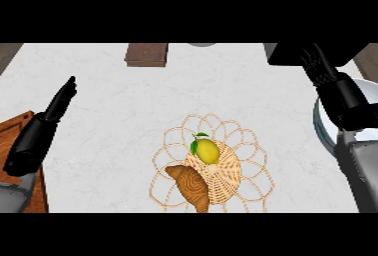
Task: Pick the lemon from the placemat and place it in the bowl
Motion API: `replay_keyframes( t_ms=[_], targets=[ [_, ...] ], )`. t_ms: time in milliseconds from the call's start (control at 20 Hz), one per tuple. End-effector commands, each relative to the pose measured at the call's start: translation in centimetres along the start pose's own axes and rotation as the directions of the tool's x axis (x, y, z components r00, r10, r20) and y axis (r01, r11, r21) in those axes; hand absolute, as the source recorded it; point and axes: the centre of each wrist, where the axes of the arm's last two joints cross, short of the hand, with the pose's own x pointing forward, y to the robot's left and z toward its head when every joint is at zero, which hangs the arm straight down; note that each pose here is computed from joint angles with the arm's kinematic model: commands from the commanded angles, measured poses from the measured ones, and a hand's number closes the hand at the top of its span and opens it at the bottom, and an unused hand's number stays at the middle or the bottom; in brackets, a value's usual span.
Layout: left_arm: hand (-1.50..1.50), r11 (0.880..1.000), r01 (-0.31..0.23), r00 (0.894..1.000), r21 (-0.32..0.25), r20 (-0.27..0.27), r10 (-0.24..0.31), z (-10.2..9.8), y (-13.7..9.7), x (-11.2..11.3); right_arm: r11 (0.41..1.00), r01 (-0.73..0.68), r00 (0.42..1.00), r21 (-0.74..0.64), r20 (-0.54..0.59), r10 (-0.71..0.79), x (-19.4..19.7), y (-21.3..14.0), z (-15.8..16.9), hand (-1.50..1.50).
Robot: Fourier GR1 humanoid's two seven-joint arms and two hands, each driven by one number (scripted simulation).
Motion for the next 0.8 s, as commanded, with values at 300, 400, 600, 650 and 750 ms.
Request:
replay_keyframes(
  t_ms=[300,400,600,650,750],
  targets=[
    [0.00,0.984,-0.149,0.988,0.092,-0.035,0.153,-1.7,-2.6,1.2,0.825,-0.197,0.968,0.530,0.238,0.078,4.4,5.5,-6.1,1.50],
    [0.00,0.977,-0.174,0.982,0.125,-0.049,0.181,-2.7,-3.2,2.2,0.798,0.270,0.953,0.538,-0.033,-0.300,-3.3,6.7,-5.4,-1.50],
    [0.00,0.975,-0.170,0.982,0.142,-0.056,0.179,-3.4,-3.4,2.3,0.575,0.277,0.888,0.770,0.024,-0.460,-1.2,7.2,-8.0,-1.50],
    [0.00,0.975,-0.167,0.982,0.145,-0.068,0.178,-3.3,-2.9,2.1,0.538,0.234,0.891,0.810,0.043,-0.453,-1.3,6.0,-7.6,-1.50],
    [0.00,0.976,-0.150,0.984,0.156,-0.070,0.163,-3.3,-3.5,2.3,0.516,0.132,0.912,0.846,0.100,-0.398,0.4,4.9,-8.9,-1.50]
  ],
)
